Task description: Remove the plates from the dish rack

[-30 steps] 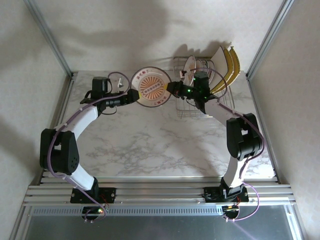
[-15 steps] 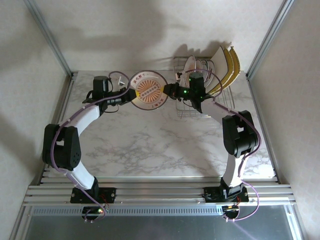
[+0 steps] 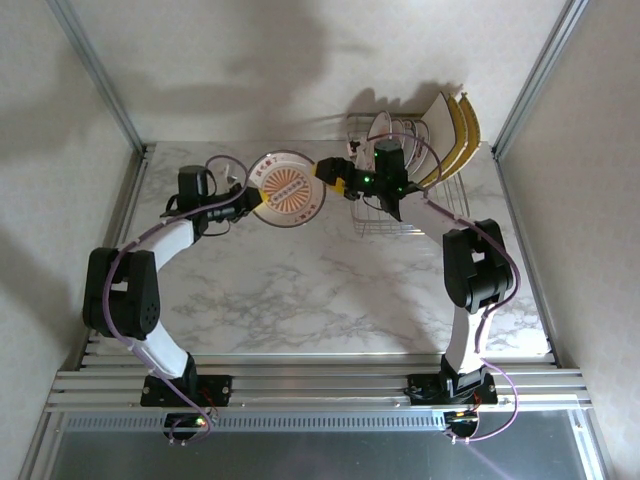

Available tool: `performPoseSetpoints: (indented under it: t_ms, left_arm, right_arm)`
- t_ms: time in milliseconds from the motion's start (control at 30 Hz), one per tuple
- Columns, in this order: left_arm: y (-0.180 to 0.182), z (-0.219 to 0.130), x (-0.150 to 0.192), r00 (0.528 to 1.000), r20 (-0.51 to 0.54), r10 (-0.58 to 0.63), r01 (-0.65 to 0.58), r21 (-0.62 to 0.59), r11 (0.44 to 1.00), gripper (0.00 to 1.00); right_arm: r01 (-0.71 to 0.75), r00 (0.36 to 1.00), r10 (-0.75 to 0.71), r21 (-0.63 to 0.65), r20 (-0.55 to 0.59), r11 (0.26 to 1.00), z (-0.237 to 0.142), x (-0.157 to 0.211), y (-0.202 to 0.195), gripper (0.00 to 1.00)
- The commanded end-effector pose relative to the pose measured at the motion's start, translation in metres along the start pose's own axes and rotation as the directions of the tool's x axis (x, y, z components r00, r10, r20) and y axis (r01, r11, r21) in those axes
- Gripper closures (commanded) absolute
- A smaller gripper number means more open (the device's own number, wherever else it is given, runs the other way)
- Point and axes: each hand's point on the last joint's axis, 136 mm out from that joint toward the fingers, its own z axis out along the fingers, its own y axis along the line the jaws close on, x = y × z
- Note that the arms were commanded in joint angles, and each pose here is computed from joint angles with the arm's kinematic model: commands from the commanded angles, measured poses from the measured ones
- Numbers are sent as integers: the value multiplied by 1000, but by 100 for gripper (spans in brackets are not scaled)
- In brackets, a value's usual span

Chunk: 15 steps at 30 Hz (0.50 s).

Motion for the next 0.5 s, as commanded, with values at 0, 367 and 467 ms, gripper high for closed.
performPoseSetpoints:
  t_ms: [0, 367, 467]
  left_arm:
    - [-24, -25, -35, 987, 150, 49, -56, 38, 998, 100]
    - [18, -105, -92, 838, 540, -82, 130, -52, 990, 100]
    - [38, -124, -102, 778, 617, -116, 194, -61, 979, 100]
  right_arm:
    - [71, 996, -74, 69, 39, 995, -24, -21, 19, 1]
    - [203, 977, -179, 779, -119, 593, -148, -36, -24, 1]
    - [208, 972, -199, 853, -126, 478, -179, -38, -23, 1]
